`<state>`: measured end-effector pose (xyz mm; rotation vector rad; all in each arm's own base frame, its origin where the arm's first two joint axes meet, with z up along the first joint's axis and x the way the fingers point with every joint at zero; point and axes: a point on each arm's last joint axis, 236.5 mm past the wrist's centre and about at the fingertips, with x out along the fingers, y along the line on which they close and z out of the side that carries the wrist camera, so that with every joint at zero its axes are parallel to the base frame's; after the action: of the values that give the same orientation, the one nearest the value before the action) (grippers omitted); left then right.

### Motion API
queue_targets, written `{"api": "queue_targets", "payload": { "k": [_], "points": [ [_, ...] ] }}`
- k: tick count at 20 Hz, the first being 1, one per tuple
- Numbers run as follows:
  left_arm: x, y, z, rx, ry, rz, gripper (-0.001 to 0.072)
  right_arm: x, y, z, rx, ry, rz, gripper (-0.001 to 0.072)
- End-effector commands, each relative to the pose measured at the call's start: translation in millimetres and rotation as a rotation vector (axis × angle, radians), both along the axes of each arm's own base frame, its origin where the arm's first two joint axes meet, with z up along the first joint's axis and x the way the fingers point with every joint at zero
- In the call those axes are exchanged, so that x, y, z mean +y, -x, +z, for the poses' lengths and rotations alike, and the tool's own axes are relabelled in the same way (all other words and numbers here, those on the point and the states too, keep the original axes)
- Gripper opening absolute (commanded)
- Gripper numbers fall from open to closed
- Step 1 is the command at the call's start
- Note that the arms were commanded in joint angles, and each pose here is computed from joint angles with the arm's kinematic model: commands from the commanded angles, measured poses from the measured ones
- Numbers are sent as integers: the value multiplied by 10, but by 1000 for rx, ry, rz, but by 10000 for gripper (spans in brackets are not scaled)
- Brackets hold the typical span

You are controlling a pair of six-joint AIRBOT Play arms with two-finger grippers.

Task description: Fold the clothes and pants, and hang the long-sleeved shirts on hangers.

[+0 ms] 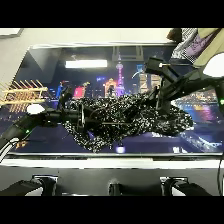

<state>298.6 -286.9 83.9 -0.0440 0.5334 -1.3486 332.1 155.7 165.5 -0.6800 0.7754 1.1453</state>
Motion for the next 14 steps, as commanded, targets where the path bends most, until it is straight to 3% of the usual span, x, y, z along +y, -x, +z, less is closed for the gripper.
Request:
{"api": "queue_targets", "payload": {
  "k": [1,3,6,14],
  "points": [
    [278,-404,-49,278,36,277,619,-109,62,86,-20,35,-43,14],
    [556,-593,-54,449,89,417,620,-139,80,123,-23,39,-70,14],
    [814,-672,-156,593,107,520,619,-163,99,155,-4,30,-127,14],
    [85,-423,-727,859,41,525,615,-162,110,179,22,12,-181,15]
  ]
}}
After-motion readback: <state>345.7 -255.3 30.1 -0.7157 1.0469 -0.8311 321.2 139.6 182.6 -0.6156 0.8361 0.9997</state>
